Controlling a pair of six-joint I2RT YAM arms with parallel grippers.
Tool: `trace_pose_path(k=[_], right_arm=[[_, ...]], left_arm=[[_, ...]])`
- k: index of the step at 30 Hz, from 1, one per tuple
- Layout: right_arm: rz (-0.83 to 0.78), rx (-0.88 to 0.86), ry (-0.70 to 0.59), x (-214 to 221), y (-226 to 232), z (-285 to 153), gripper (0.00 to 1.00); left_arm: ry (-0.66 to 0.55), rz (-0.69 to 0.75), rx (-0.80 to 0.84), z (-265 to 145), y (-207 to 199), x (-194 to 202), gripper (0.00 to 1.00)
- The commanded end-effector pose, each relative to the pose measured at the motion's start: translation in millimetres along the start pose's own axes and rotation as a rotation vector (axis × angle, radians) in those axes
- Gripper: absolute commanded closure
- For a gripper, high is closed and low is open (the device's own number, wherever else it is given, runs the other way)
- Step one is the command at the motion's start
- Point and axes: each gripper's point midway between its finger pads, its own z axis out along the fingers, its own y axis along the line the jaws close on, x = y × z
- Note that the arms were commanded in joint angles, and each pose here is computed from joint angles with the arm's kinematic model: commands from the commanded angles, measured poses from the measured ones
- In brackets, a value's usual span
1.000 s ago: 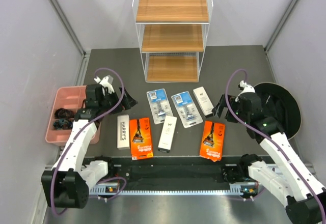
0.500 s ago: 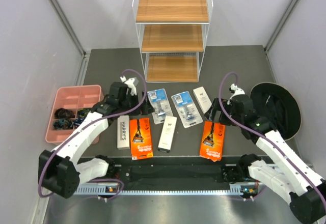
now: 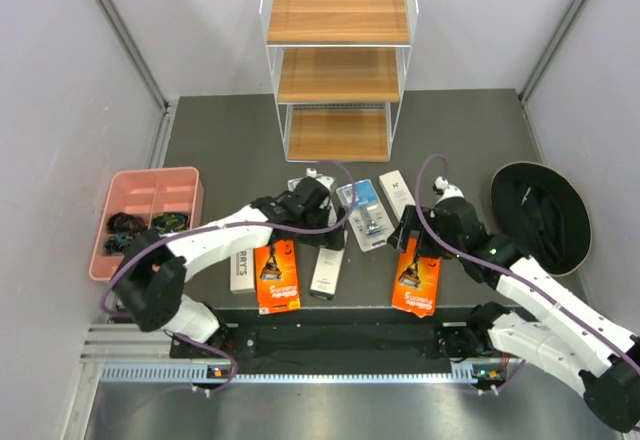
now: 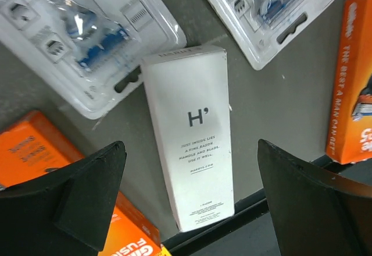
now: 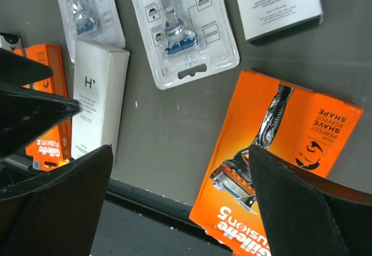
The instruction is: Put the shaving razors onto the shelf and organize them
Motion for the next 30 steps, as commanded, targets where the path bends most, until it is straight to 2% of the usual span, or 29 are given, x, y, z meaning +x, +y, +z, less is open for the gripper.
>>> trace_pose_path(k=[1, 7, 11, 12, 14, 16, 19, 24, 30], right_arm=[[0.019, -0.023, -0.019, 4, 11, 1, 0.01], [0.016, -0.029, 0.002, 15, 13, 2, 0.01], [0.016, -0.027, 0.008, 18, 13, 1, 0.01], [0.016, -0.024, 0.01, 19, 12, 1, 0.01], [0.018, -0.027, 0.006, 18, 12, 0, 0.01], [0.019, -0.028, 0.007, 19, 12, 0, 0.01], [0.023, -0.027, 0.011, 20, 12, 0, 0.01], [0.019, -0.037, 0.003, 16, 15, -4, 0.01], [0.001, -0.055, -0.045, -3, 26, -20, 0.01]], left_arm=[[-0.01, 0.01, -0.049, 17, -15, -5, 0.01], [0.067, 0.069, -0.12, 44, -19, 20, 0.01], [0.09, 0.074, -0.155, 52, -16, 28, 0.1], [0.092, 0.076, -0.152, 52, -16, 29, 0.2], [0.101, 0.079, -0.153, 54, -15, 31, 0.29], [0.11, 0.08, -0.15, 54, -16, 33, 0.45], [0.117, 0.075, -0.151, 55, -15, 36, 0.54], [0.081, 0.067, -0.157, 45, -18, 24, 0.56], [-0.053, 0.063, -0.14, 8, -34, -24, 0.56]])
